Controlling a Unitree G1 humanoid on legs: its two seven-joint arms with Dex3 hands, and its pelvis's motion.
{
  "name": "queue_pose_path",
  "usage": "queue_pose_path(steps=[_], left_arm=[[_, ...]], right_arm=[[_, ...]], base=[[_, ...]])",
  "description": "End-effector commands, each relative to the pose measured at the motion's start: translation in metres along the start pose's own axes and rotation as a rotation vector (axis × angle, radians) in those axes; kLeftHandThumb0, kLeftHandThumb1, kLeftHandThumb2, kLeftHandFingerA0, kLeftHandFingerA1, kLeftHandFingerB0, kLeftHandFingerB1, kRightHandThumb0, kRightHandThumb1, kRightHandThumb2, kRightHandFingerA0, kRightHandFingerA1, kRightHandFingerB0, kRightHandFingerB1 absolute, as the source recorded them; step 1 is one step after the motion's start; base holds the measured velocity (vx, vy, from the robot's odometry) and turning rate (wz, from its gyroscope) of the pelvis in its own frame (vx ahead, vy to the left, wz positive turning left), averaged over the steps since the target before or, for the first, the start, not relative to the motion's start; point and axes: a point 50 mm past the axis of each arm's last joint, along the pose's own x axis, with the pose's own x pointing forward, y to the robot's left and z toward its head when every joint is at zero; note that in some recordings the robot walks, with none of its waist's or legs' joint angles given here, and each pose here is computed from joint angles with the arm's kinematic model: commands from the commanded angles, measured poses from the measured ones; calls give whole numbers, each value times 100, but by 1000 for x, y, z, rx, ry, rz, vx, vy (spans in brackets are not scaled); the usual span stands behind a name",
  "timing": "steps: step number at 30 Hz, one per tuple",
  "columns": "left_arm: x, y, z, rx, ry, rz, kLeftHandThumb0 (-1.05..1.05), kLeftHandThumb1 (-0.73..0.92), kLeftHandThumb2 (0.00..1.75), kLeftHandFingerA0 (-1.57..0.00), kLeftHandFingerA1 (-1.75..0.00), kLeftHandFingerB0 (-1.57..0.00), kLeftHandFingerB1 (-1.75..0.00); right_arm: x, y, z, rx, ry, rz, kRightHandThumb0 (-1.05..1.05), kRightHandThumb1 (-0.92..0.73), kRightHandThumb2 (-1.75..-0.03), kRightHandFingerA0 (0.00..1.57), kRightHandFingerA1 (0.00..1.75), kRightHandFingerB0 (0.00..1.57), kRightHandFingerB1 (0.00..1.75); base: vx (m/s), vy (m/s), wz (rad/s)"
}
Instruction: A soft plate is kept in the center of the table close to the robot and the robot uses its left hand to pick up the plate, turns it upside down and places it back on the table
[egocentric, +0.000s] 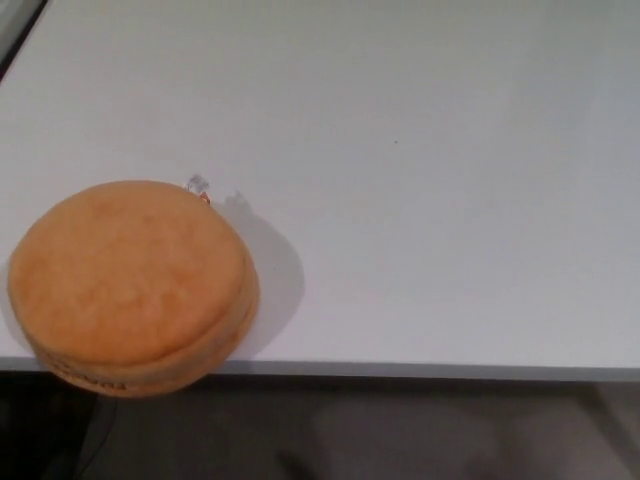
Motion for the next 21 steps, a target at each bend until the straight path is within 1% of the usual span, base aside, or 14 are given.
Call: queue_pose_path(steps=[1, 2, 3, 5, 6, 8, 9, 10, 11, 14, 15, 16, 17, 21], left_arm=[[-26, -45, -7, -95, -543, 299, -96, 91, 68, -20, -36, -15, -26], [-27, -49, -10, -104, -554, 304, -96, 91, 68, -20, -36, -15, -26], [-29, -54, -13, -120, -558, 302, -96, 89, 68, -20, -36, -16, -26], [-33, -69, -20, -202, -566, 289, -96, 87, 67, -23, -38, -20, -28], [-34, -74, -23, -207, -564, 288, -98, 88, 68, -24, -39, -20, -28], [-35, -83, -31, -251, -550, 289, -100, 87, 67, -24, -39, -21, -28], [-35, -88, -35, -284, -537, 289, -99, 87, 67, -24, -39, -22, -28], [-35, -88, -36, -291, -535, 289, -99, 87, 67, -24, -39, -22, -28], [-35, -91, -40, -287, -526, 287, -97, 88, 68, -24, -39, -22, -28], [-37, -96, -48, -318, -504, 281, -95, 86, 67, -25, -42, -23, -29], [-37, -99, -55, -326, -480, 291, -93, 86, 67, -27, -41, -24, -29], [-36, -99, -57, -324, -474, 296, -93, 86, 67, -27, -41, -24, -29], [-34, -98, -61, -303, -457, 305, -92, 86, 67, -29, -41, -25, -29], [-27, -100, -70, -324, -408, 306, -88, 86, 67, -32, -43, -27, -30]], right_arm=[[-7, -5, -2, -5, 25, -21, -64, -87, -67, 49, 47, 31, 31], [-8, -5, -2, -9, 26, -21, -64, -87, -67, 49, 47, 31, 31], [-8, -4, -3, -1, 23, -21, -64, -71, -103, 43, 59, 24, 47], [-8, -3, -3, 9, 26, -19, -64, -70, -104, 42, 59, 22, 47], [-8, -4, -4, 6, 28, -17, -64, -87, -67, 49, 48, 31, 31], [-8, -5, -2, -5, 25, -15, -64, -88, -67, 49, 48, 30, 31], [-8, -5, -2, -2, 23, -18, -64, -70, -103, 42, 59, 23, 47], [-7, -5, -2, 2, 23, -19, -64, -70, -103, 42, 59, 23, 47], [-8, -6, -2, 4, 25, -18, -65, -87, -66, 47, 48, 31, 31], [-9, -7, -2, -11, 26, -19, -65, -88, -67, 48, 46, 30, 31], [-9, -8, -2, -8, 24, -21, -64, -70, -102, 42, 58, 24, 47], [-9, -8, -1, -4, 23, -22, -64, -70, -102, 42, 58, 24, 47], [-9, -8, 0, -11, 19, -23, -62, -87, -67, 49, 46, 31, 30], [-11, -8, -2, -10, 28, -17, -64, -87, -67, 46, 46, 30, 31]], base=[[0, 0, 0], [0, 0, 0], [0, 0, 0], [0, 0, 0], [0, 0, 0], [0, 0, 0], [0, 0, 0], [0, 0, 0], [0, 0, 0], [0, 0, 0], [0, 0, 0], [0, 0, 0], [0, 0, 0], [0, 0, 0]])
